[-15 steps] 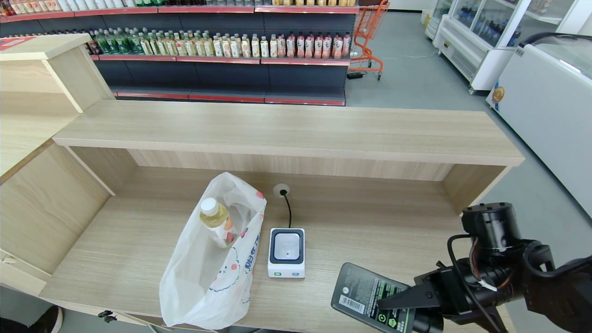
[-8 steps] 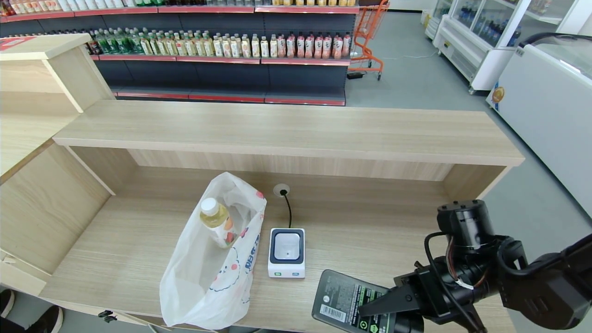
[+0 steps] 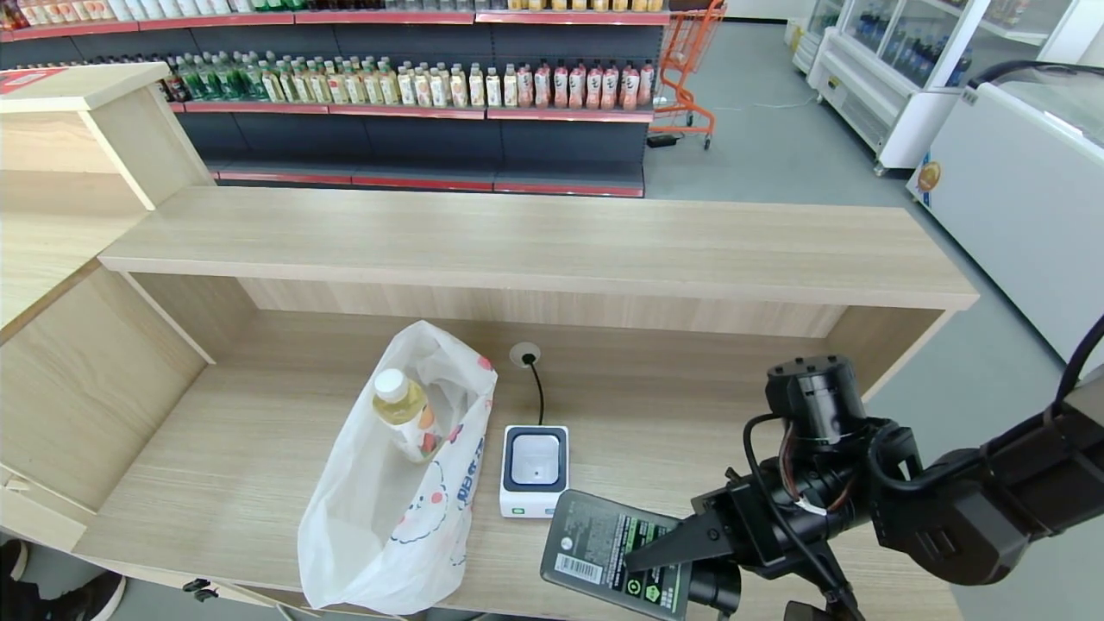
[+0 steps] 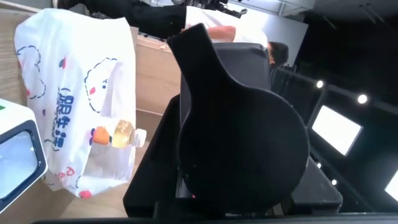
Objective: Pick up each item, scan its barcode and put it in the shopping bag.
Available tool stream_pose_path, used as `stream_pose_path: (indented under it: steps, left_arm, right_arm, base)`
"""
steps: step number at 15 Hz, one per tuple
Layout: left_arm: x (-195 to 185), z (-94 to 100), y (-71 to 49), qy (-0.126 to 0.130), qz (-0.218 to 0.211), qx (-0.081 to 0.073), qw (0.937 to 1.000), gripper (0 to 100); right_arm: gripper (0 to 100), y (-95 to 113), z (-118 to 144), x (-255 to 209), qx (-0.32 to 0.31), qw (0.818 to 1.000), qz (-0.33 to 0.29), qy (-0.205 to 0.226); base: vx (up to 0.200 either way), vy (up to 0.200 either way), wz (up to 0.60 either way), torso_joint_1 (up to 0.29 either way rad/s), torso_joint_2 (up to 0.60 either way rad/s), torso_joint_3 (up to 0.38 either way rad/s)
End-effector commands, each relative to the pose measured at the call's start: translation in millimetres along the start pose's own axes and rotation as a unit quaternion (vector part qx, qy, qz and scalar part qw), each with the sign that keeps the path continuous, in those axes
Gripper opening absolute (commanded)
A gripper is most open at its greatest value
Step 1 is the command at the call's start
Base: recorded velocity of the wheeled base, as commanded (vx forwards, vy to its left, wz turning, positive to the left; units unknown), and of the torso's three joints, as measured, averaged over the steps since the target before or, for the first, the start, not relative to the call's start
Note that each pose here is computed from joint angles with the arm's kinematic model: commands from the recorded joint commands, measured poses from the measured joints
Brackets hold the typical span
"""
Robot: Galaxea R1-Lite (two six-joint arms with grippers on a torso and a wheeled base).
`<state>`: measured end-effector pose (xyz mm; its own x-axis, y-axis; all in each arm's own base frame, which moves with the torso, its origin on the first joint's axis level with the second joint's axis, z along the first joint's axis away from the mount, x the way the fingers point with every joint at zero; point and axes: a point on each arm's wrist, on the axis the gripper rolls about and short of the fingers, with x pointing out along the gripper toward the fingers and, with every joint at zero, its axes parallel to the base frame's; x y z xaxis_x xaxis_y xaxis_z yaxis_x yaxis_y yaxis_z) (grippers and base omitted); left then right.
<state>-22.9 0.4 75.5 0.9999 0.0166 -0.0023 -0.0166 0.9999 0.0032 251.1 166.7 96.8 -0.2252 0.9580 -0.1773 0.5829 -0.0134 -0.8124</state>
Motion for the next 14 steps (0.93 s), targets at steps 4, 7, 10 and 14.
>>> stream_pose_path:
  steps: [4, 7, 10, 14]
  left_arm:
    - [0, 0.1, 0.0, 0.000, 0.000, 0.000, 1.0000, 100]
    - [0, 0.1, 0.0, 0.000, 0.000, 0.000, 1.0000, 100]
    - [0, 0.1, 0.0, 0.000, 0.000, 0.000, 1.0000, 100]
    - [0, 0.1, 0.0, 0.000, 0.000, 0.000, 1.0000, 100]
  right_arm:
    - [0, 6, 1, 3, 0.008, 1.000, 0.000, -0.004]
    - [0, 6, 1, 3, 0.007, 1.000, 0.000, -0.004]
    - [0, 6, 1, 4, 0.008, 1.000, -0.001, -0.005]
    - [0, -8, -4, 1, 0.047, 0.999, -0.004, 0.000]
  base:
    - [0.000, 0.000, 0.00, 0.000, 0.00, 0.000]
    - [0.000, 0.000, 0.00, 0.000, 0.00, 0.000]
    - [0.000, 0.000, 0.00, 0.000, 0.00, 0.000]
    - [0.000, 0.000, 0.00, 0.000, 0.00, 0.000]
